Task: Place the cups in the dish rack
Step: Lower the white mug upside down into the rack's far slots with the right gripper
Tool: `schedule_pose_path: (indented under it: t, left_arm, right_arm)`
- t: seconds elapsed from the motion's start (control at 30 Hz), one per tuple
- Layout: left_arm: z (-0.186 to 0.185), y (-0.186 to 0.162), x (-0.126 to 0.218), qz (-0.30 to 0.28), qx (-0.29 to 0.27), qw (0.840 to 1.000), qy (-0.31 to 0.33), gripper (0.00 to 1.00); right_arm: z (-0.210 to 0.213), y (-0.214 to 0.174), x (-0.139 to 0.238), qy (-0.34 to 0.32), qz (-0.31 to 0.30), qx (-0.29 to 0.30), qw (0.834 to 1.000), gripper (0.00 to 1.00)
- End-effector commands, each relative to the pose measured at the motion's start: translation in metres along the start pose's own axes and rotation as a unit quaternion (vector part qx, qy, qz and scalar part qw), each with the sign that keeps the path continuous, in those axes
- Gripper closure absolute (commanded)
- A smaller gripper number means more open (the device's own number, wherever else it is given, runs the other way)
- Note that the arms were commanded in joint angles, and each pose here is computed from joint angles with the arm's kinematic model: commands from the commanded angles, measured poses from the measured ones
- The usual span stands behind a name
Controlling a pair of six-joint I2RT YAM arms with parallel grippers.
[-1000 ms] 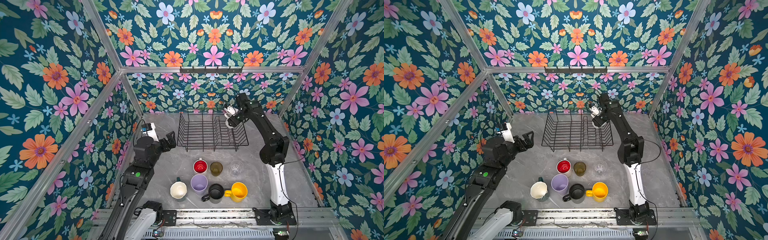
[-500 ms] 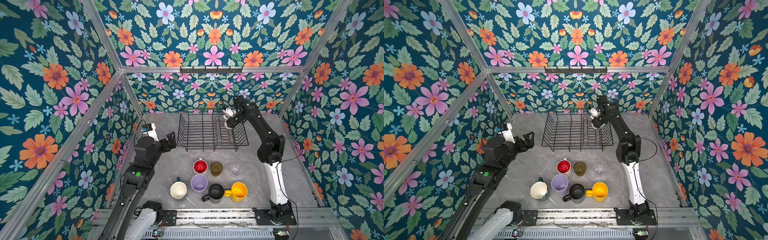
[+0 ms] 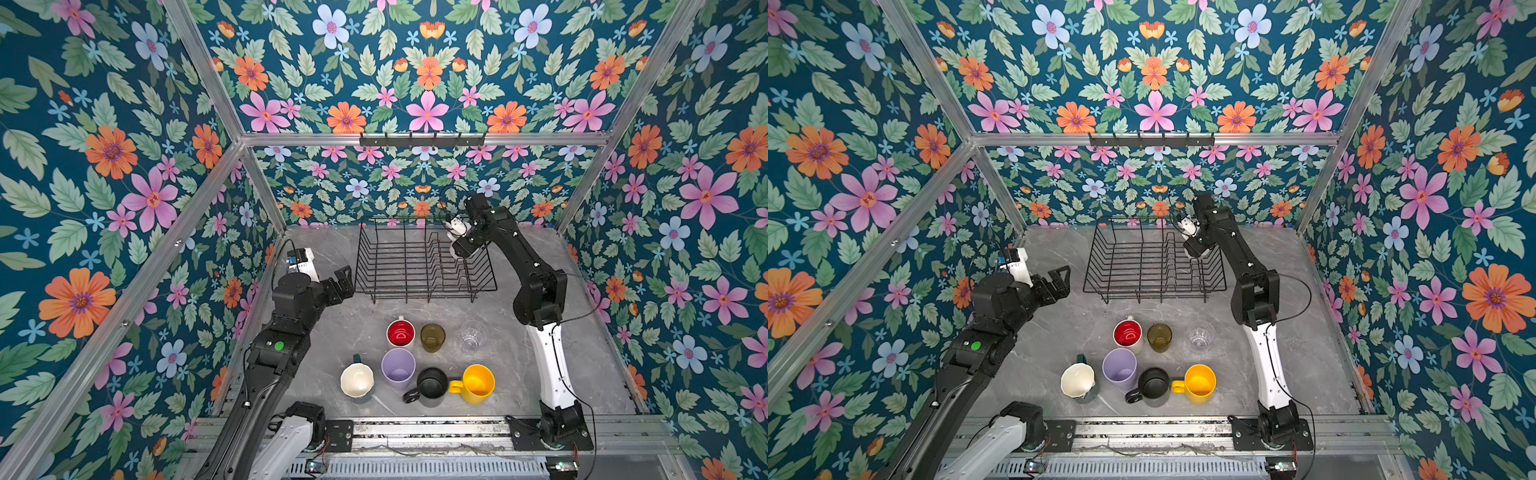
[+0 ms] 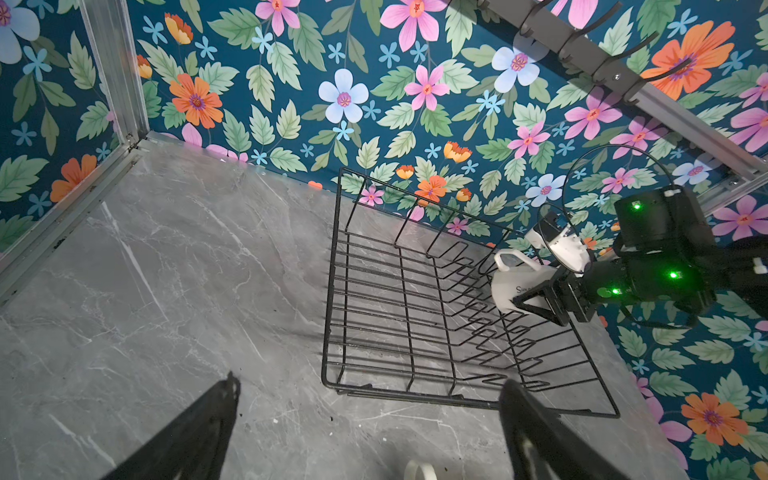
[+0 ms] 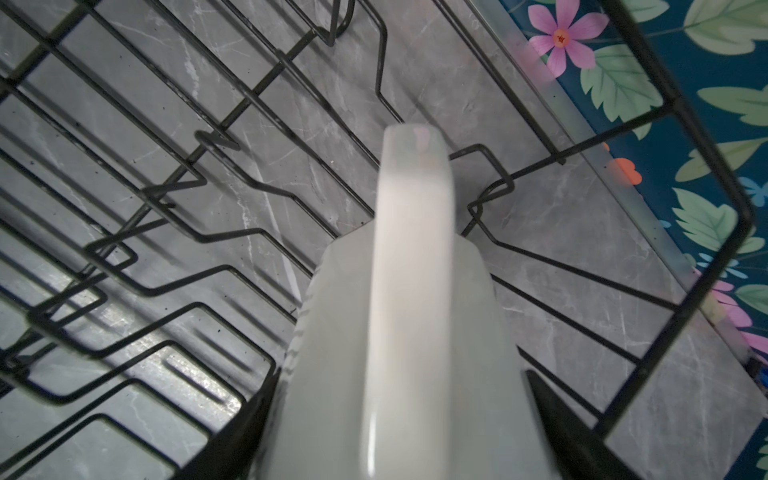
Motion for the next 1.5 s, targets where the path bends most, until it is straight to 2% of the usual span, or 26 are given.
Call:
schedule_pose_path:
  t: [0.0, 0.07, 0.17, 0.47, 0.57, 0.77, 1.13, 1.47]
  left_arm:
    - [-0.001, 0.003, 0.0, -0.008, 0.005, 1.0, -0.004, 0.0]
    - [-0.001, 0.002, -0.001, -0.007, 0.005, 1.0, -0.004, 0.0]
    - [0.0, 0.001, -0.001, -0.007, 0.005, 1.0, -0.003, 0.0]
    - [0.0, 0.001, -0.001, -0.006, 0.005, 1.0, -0.002, 0.0]
    - [0.0, 0.0, -0.002, -0.006, 0.005, 1.0, -0.001, 0.0]
    - [0.001, 0.0, -0.002, -0.005, 0.005, 1.0, -0.002, 0.0]
    - [0.0, -0.001, -0.002, -0.003, 0.008, 1.0, -0.008, 0.0]
    - [-0.001, 0.0, -0.002, -0.004, 0.009, 1.0, -0.011, 0.0]
  right_arm:
    - [0.006, 0.002, -0.013, 0.003, -0.001, 0.001, 1.0, 0.61]
    - [0.01, 0.002, -0.017, 0.006, 0.004, 0.005, 1.0, 0.51]
    - [0.015, 0.002, -0.022, 0.015, 0.007, 0.008, 1.0, 0.42]
    - [0.02, -0.002, -0.023, 0.027, 0.015, 0.007, 1.0, 0.33]
    - [0.019, -0.002, -0.02, 0.022, 0.014, 0.008, 1.0, 0.38]
    - [0.018, 0.0, -0.007, 0.004, 0.014, 0.029, 0.999, 0.55]
    - [0.02, 0.008, 0.017, -0.029, 0.007, 0.064, 0.997, 0.58]
    - [0.016, 0.012, 0.04, -0.049, -0.008, 0.064, 0.997, 0.65]
Point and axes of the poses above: each gripper's point midway between its finger pads, its own x axis back along the fingers, its own z axis along the line the jaws close on, y = z × x, the point moved 9 cm from there along x, back along the fingers, and after that the axes turned 2 degrees about -x, right-handed, at the moved point
